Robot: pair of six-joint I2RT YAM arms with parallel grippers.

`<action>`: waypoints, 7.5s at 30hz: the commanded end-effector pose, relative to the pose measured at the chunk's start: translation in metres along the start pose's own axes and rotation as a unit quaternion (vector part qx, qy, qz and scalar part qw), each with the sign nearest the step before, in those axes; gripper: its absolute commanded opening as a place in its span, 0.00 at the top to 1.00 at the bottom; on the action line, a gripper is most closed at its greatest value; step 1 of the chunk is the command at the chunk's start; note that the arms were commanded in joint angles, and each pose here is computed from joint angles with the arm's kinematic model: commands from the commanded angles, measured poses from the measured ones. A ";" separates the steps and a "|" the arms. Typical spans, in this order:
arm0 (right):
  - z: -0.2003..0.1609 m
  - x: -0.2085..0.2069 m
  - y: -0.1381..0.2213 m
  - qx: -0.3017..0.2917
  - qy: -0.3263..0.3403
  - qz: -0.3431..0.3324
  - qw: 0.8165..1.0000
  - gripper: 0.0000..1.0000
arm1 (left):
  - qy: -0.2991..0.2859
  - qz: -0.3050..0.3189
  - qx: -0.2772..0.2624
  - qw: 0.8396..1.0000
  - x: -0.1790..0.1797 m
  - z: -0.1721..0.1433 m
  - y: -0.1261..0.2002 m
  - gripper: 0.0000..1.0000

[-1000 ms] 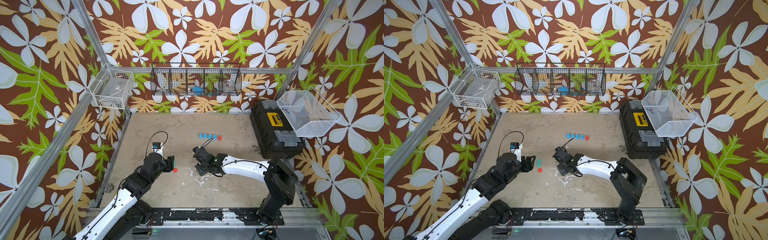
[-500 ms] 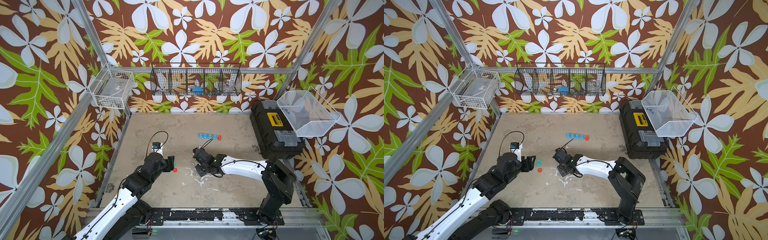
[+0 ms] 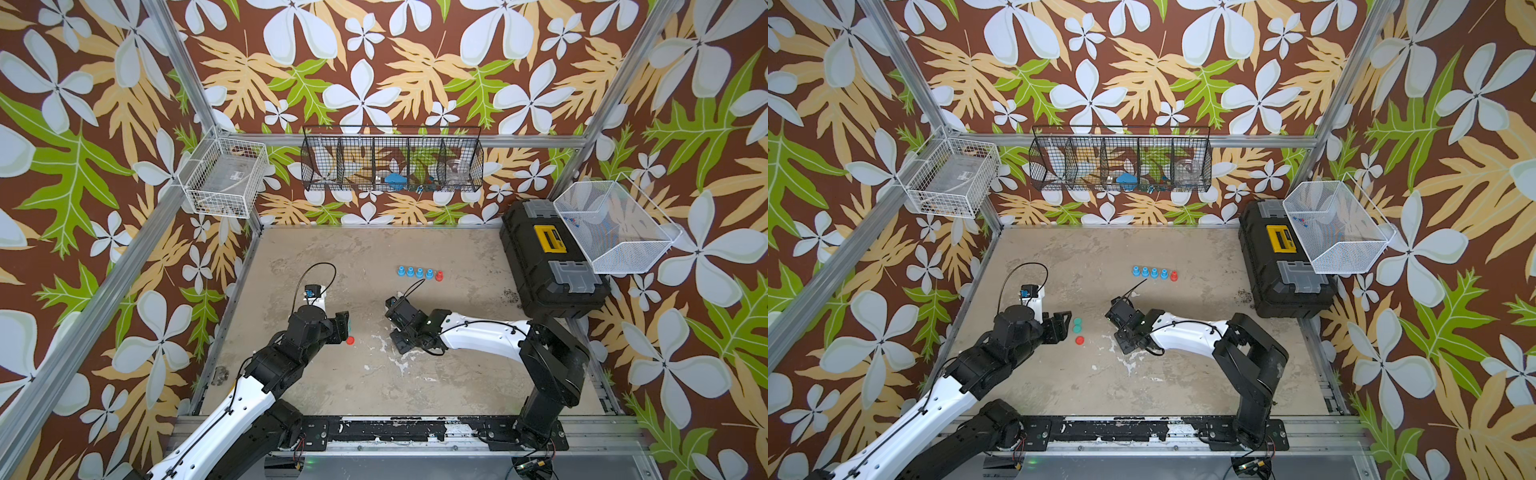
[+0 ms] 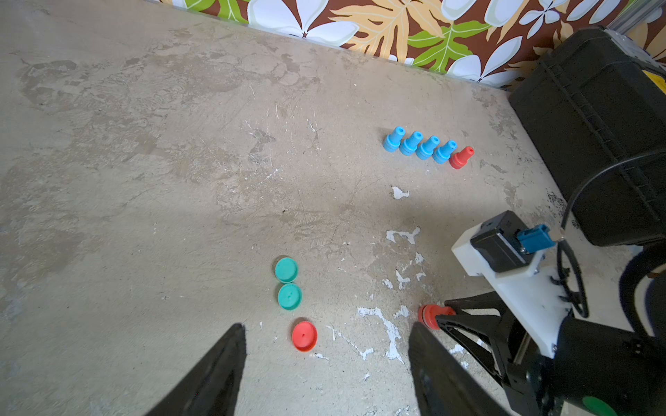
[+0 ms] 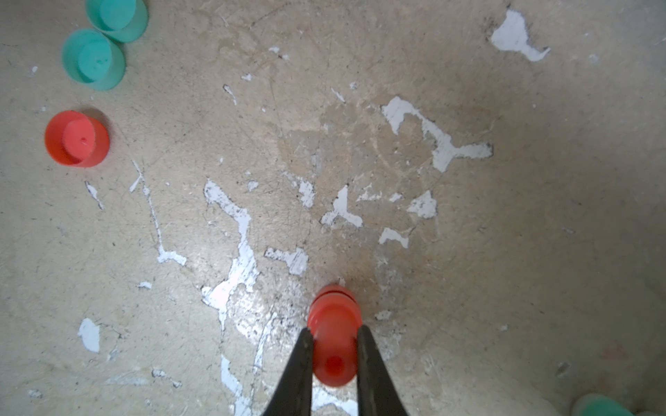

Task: Close the stamp cap
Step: Close the cover of the stamp, then place the stamp at the center of the board.

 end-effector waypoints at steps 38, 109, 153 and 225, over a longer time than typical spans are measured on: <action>-0.005 -0.004 -0.002 0.003 -0.003 -0.018 1.000 0.84 | 0.004 0.002 -0.002 1.000 0.000 0.001 0.002 0.27; 0.094 -0.144 0.059 -0.085 -0.087 -0.079 0.989 0.84 | 0.003 0.000 -0.002 1.000 0.000 0.001 0.001 0.27; 0.119 -0.228 -0.026 -0.045 -0.174 -0.124 0.976 0.86 | 0.003 0.000 -0.003 1.000 0.000 0.002 0.002 0.27; 0.115 -0.216 0.026 -0.103 -0.183 -0.114 0.971 0.68 | 0.006 0.005 -0.006 1.000 0.001 0.002 0.003 0.27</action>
Point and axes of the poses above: each gripper's point midway between its finger pads, its own y axis back along the fingers, its own x axis along the line the jaws close on, z = x × y, the point moved 10 cm from there along y, back along the fingers, and after that the axes turned 8 degrees about -y, right-handed, at the moved point
